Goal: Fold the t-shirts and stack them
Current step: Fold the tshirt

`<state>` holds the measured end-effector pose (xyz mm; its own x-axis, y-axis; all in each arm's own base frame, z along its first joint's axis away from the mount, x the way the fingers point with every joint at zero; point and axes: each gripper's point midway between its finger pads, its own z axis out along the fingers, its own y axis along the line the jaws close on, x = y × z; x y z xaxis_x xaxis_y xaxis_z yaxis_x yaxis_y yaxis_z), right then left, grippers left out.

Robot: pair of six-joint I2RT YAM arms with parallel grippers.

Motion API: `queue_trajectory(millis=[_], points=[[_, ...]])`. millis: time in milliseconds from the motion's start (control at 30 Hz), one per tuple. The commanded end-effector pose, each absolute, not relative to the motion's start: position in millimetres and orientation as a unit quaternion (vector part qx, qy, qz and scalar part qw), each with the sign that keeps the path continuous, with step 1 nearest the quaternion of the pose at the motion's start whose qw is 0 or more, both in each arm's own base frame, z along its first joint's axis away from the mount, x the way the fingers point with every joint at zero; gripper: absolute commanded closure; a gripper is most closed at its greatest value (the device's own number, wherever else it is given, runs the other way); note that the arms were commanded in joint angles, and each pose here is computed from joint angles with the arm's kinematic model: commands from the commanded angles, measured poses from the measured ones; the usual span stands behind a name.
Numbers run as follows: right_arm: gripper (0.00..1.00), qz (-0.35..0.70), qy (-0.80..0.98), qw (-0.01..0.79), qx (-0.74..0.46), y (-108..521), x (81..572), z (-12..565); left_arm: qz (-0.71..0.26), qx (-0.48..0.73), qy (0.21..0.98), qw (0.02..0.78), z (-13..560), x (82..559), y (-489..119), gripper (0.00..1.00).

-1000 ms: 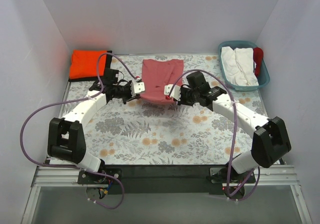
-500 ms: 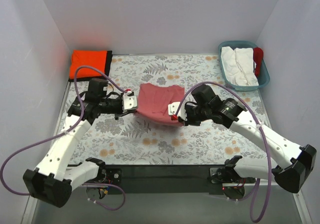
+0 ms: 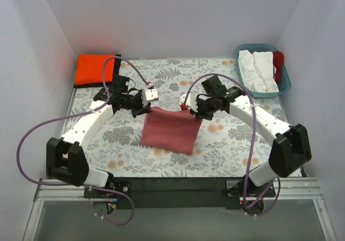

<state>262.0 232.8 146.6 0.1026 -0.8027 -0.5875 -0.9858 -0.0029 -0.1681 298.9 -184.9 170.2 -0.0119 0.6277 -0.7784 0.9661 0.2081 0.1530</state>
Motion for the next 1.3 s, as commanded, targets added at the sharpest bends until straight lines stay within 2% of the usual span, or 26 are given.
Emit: queue_trajectory(millis=[0,167,367,533,800,1033,1267], points=[[0.99,0.149,0.637,0.306,-0.692,235,300,136,-0.200,0.580,0.669,0.420,169,337,-185,1.00],[0.99,0.158,0.644,0.300,-0.686,243,331,117,-0.209,0.563,0.700,0.386,117,371,-170,1.00],[0.99,0.177,0.665,0.282,-0.669,257,353,88,-0.211,0.541,0.723,0.374,98,385,-160,1.00],[0.99,0.187,0.663,0.294,-0.662,261,350,102,-0.214,0.552,0.707,0.386,118,372,-161,1.00],[0.99,0.186,0.638,0.349,-0.661,260,331,173,-0.211,0.549,0.701,0.404,176,344,-157,1.00],[0.99,0.190,0.624,0.345,-0.675,267,323,177,-0.202,0.550,0.715,0.381,186,300,-143,1.00],[0.99,0.193,0.617,0.340,-0.683,280,341,167,-0.206,0.521,0.746,0.360,177,297,-138,1.00]])
